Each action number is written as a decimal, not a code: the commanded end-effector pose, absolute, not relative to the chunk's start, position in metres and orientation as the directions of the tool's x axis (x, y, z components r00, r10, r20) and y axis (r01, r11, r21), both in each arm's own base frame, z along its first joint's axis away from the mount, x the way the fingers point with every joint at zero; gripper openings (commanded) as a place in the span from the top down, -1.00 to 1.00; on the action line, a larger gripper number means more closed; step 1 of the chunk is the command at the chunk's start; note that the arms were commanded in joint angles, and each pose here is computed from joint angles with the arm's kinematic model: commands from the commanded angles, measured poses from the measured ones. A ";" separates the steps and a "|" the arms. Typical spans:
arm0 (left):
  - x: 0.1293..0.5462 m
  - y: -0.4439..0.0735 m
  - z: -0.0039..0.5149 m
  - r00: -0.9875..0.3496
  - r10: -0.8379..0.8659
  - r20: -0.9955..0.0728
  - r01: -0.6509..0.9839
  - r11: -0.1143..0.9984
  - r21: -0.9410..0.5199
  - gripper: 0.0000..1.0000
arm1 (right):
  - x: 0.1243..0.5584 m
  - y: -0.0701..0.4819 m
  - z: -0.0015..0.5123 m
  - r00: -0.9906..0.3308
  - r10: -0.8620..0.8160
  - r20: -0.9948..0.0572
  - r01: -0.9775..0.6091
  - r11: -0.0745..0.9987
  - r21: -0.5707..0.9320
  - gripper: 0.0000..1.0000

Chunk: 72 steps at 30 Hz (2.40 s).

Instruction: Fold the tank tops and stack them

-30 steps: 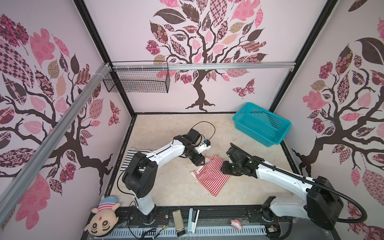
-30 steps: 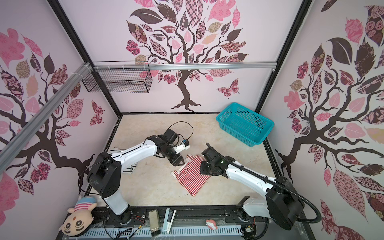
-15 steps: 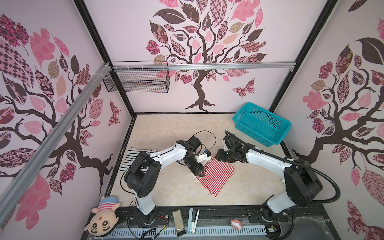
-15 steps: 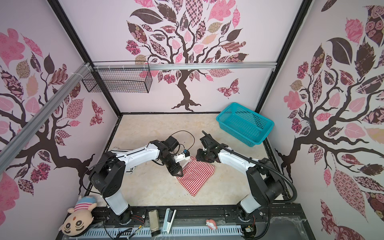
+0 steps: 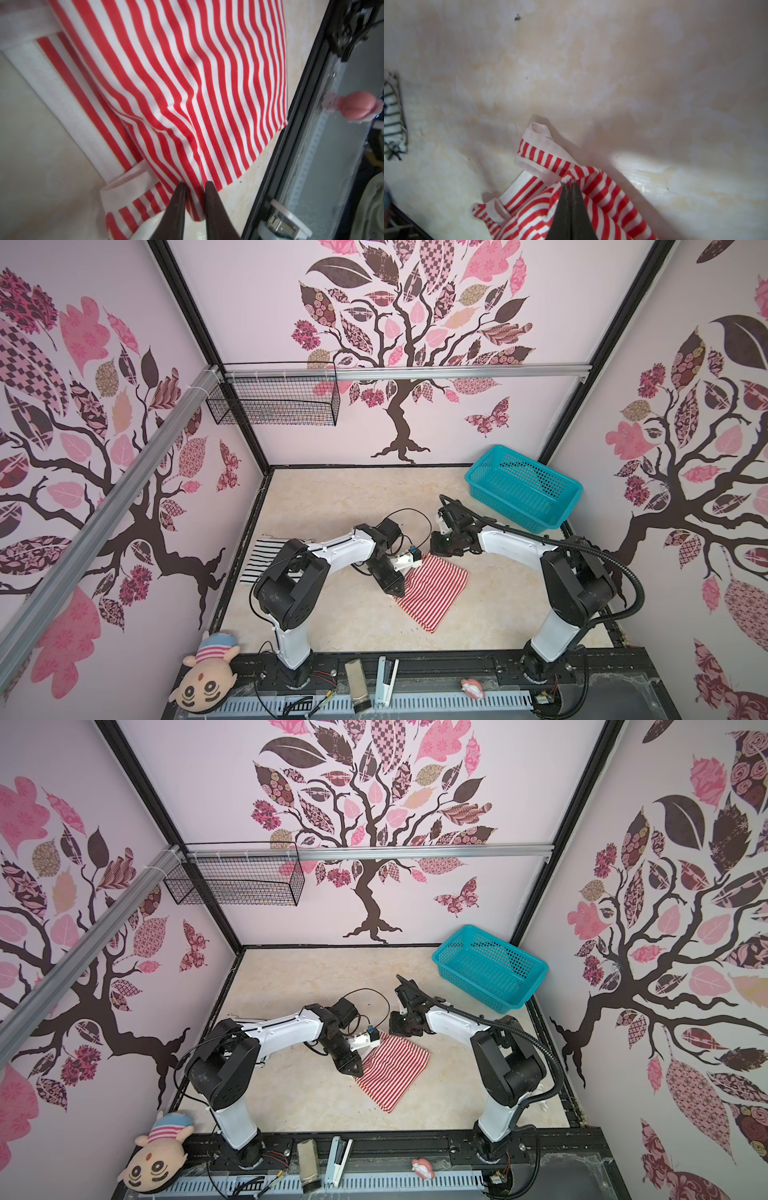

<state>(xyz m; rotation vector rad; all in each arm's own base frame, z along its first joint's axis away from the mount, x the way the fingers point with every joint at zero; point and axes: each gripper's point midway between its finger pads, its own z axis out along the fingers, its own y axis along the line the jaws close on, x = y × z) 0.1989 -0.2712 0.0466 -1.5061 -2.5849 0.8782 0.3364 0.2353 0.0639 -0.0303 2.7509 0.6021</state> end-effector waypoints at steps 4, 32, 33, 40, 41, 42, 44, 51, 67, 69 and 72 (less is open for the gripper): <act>0.186 -0.264 0.067 -0.507 0.812 -0.289 0.802 0.322 -0.504 1.00 | 0.342 0.240 0.105 -0.930 0.041 -0.366 -0.129 0.895 0.428 1.00; 0.258 -0.149 0.046 -0.597 0.745 -0.297 0.787 0.616 -0.036 1.00 | 0.376 0.326 0.140 -0.897 0.073 -0.436 -0.238 0.751 0.616 0.09; 0.266 -0.142 0.043 -0.609 0.742 -0.282 0.770 0.638 0.017 1.00 | 0.370 0.330 0.142 -0.894 0.055 -0.445 -0.254 0.757 0.602 0.17; 0.293 -0.115 0.035 -0.656 0.726 -0.208 0.700 0.688 0.191 0.64 | 0.350 0.344 0.119 -0.912 -0.006 -0.410 -0.271 0.759 0.592 0.81; 0.296 -0.113 0.033 -0.657 0.727 -0.199 0.698 0.687 0.202 0.58 | 0.348 0.347 0.115 -0.917 -0.014 -0.398 -0.272 0.752 0.600 0.87; 0.297 -0.112 0.031 -0.660 0.727 -0.189 0.696 0.687 0.208 0.55 | 0.346 0.350 0.110 -0.922 -0.021 -0.386 -0.271 0.747 0.607 0.89; 0.302 -0.109 0.028 -0.672 0.718 -0.179 0.682 0.695 0.227 0.45 | 0.343 0.359 0.098 -0.932 -0.033 -0.361 -0.264 0.745 0.612 0.92; 0.322 -0.102 0.035 -0.692 0.688 -0.217 0.619 0.721 0.311 0.05 | 0.340 0.374 0.049 -0.963 -0.037 -0.267 -0.198 0.771 0.606 0.87; 0.338 0.019 0.100 -0.828 0.405 -0.387 0.355 0.914 0.196 -0.17 | 0.310 0.405 0.090 -0.938 -0.074 -0.339 -0.288 0.712 0.640 0.14; 0.336 0.044 0.092 -0.857 0.373 -0.355 0.321 0.926 0.197 -0.17 | 0.304 0.414 0.085 -0.941 -0.087 -0.327 -0.289 0.710 0.642 0.14; 0.330 0.072 0.076 -0.891 0.344 -0.296 0.293 0.934 0.202 -0.16 | 0.297 0.421 0.069 -0.949 -0.095 -0.300 -0.276 0.712 0.645 0.18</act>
